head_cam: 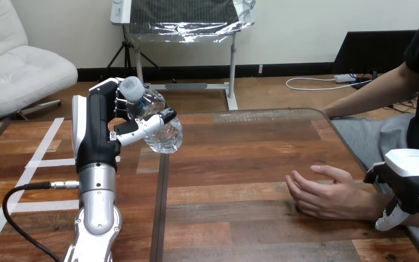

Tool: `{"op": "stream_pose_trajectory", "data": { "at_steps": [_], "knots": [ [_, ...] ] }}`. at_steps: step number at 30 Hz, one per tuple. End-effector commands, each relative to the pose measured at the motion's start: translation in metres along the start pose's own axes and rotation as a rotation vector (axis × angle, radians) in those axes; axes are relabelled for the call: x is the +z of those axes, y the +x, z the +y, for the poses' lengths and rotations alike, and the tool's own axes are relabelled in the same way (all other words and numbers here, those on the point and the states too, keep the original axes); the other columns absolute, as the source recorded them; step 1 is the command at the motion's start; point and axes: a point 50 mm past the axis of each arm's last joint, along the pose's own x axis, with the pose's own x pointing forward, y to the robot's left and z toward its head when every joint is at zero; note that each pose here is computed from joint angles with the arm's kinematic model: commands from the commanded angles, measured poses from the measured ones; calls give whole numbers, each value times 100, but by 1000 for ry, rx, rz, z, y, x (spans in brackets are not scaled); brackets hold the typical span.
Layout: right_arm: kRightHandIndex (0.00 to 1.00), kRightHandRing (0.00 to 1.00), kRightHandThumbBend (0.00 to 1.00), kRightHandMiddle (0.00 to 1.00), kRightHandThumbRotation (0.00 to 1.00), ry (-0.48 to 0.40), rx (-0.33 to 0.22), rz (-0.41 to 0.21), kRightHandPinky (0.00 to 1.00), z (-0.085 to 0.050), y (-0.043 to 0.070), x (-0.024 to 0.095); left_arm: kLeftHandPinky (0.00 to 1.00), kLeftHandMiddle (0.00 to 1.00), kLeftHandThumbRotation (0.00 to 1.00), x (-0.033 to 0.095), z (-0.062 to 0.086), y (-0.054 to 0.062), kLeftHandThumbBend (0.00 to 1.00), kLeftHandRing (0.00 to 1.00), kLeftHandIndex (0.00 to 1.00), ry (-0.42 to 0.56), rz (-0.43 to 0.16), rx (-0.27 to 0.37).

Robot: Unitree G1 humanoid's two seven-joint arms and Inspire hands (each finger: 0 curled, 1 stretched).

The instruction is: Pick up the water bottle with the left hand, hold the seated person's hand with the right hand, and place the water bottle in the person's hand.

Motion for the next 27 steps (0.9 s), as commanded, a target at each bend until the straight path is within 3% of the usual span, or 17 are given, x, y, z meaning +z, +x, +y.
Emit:
{"op": "stream_pose_trajectory", "data": {
  "at_steps": [1, 19, 27],
  "knots": [
    [81, 81, 67, 84, 0, -12, -108, 1, 71, -36, -2, -2, 41, 46, 0, 33, 7, 16, 73, 43, 46, -32, -159, 35],
    [79, 79, 68, 82, 0, -12, -110, 4, 68, -33, 0, -6, 40, 46, 0, 35, 7, 15, 73, 43, 46, -41, -164, 38],
    [79, 79, 64, 82, 0, -18, -103, 7, 68, -32, 0, -5, 39, 46, 0, 35, 7, 15, 72, 43, 46, -42, -171, 38]
  ]
}}
